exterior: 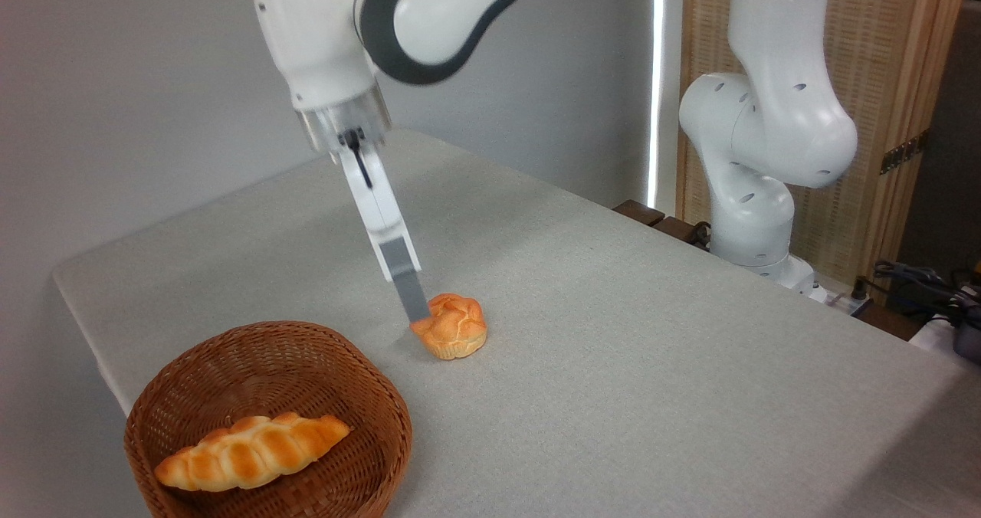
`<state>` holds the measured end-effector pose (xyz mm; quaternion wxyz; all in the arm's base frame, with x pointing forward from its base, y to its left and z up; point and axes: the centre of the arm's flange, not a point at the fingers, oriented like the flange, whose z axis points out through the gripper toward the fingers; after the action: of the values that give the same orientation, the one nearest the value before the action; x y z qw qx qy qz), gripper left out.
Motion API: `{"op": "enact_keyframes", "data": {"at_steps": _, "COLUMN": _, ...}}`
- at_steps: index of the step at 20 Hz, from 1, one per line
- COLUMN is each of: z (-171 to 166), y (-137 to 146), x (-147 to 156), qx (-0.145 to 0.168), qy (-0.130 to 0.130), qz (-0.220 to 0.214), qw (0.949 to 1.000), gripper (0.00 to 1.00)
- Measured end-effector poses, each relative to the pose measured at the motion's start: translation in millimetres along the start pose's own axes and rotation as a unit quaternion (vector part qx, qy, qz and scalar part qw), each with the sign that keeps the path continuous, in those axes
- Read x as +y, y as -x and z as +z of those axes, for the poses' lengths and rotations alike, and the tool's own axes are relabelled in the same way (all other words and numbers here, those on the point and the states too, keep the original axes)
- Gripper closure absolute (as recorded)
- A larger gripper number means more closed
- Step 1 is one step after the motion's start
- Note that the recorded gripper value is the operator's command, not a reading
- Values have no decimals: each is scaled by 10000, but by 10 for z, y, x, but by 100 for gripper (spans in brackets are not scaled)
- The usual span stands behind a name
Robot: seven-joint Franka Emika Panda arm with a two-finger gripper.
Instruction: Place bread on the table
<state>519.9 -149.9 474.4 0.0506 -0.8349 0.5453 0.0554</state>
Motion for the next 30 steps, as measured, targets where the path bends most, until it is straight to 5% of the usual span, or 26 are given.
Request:
{"op": "enact_keyframes", "data": {"at_steps": 4, "z": -628, "y": 240, "x": -354, "qx": 585, "qy": -320, "qz": -996, "qw": 9928, "gripper": 0}}
{"op": "enact_keyframes", "data": {"at_steps": 7, "z": -963, "y": 615, "x": -631, "qx": 1129, "qy": -108, "qz": -1610, "qw": 9804, "gripper": 0}}
{"op": "enact_keyframes", "data": {"at_steps": 10, "z": -1159, "y": 860, "x": -737, "qx": 1286, "qy": 75, "qz": -1871, "qw": 9739, "gripper": 0}}
{"op": "enact_keyframes", "data": {"at_steps": 18, "z": -1293, "y": 934, "x": -762, "qx": 1244, "qy": 349, "qz": -1926, "qw": 9727, "gripper": 0}}
{"op": "enact_keyframes", "data": {"at_steps": 24, "z": -1311, "y": 1168, "x": -880, "qx": 1236, "qy": 364, "qz": -2099, "qw": 9692, "gripper": 0}}
{"op": "enact_keyframes", "data": {"at_steps": 30, "z": -1325, "y": 1071, "x": -832, "qx": 1236, "qy": 365, "qz": -2002, "qw": 9712, "gripper": 0}}
